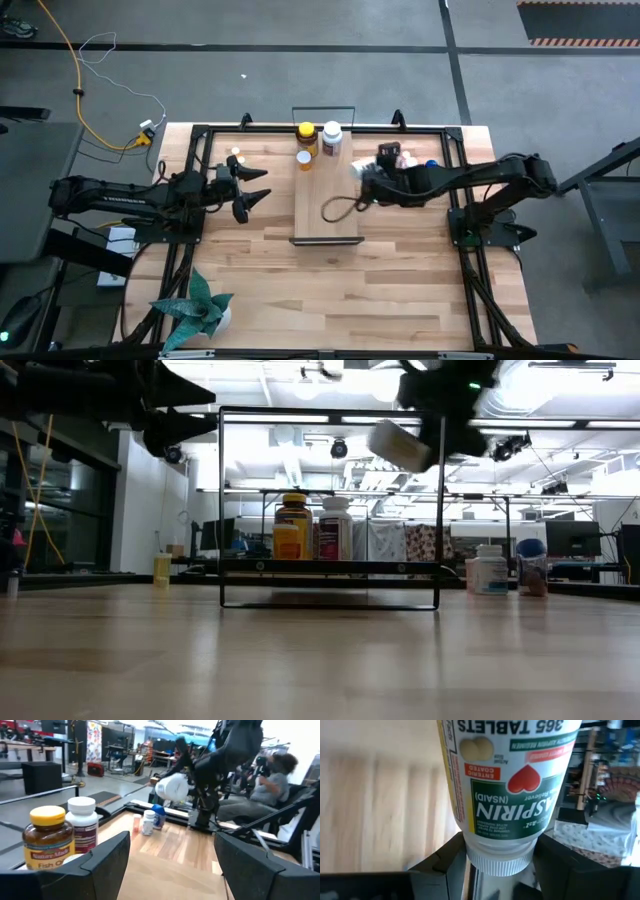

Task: Pick and place medicine bottles onto shelf by color
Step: Put the white and green medicine bottle on the shelf

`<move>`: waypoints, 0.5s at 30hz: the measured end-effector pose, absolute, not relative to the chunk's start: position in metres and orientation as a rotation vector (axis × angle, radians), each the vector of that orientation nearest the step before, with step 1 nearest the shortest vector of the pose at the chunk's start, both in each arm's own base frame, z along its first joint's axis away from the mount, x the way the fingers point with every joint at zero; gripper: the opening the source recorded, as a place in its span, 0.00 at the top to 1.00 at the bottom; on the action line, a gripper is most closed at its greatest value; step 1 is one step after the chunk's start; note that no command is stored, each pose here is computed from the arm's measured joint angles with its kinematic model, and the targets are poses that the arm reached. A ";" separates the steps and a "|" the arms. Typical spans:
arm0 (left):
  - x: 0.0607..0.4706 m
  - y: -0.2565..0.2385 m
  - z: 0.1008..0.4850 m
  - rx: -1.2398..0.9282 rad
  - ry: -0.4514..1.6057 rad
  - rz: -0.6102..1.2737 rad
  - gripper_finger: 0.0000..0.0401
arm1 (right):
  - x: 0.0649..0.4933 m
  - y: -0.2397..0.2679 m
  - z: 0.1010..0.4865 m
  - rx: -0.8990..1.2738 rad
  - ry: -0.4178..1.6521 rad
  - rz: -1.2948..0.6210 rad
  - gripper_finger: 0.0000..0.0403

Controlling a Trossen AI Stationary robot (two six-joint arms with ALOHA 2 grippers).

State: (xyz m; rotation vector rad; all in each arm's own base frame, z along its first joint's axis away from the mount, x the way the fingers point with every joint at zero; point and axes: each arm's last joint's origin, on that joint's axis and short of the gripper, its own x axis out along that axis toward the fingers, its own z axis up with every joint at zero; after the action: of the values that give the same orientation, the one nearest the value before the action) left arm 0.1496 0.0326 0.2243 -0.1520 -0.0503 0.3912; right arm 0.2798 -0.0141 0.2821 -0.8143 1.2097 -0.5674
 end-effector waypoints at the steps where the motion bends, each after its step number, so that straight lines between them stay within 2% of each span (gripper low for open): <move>1: 0.151 0.033 0.225 -0.149 -0.045 0.393 0.30 | 0.288 -0.015 0.284 -0.792 1.172 -0.583 0.58; 4: 0.159 0.033 0.227 -0.093 -0.007 0.389 0.30 | 0.312 -0.017 0.287 -0.712 1.067 -0.576 0.58; 8: 0.169 0.030 0.224 0.028 0.059 0.382 0.30 | 0.342 -0.017 0.288 -0.610 0.969 -0.472 0.58; 15: 0.185 0.018 0.224 0.190 0.026 0.314 0.30 | 0.384 -0.015 0.287 -0.546 0.936 -0.355 0.58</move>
State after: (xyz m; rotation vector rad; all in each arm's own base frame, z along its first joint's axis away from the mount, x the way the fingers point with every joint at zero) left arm 0.1848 0.0184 0.2241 0.1902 0.0258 0.3137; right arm 0.3839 -0.0146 0.2866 -0.5461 0.9356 -0.3553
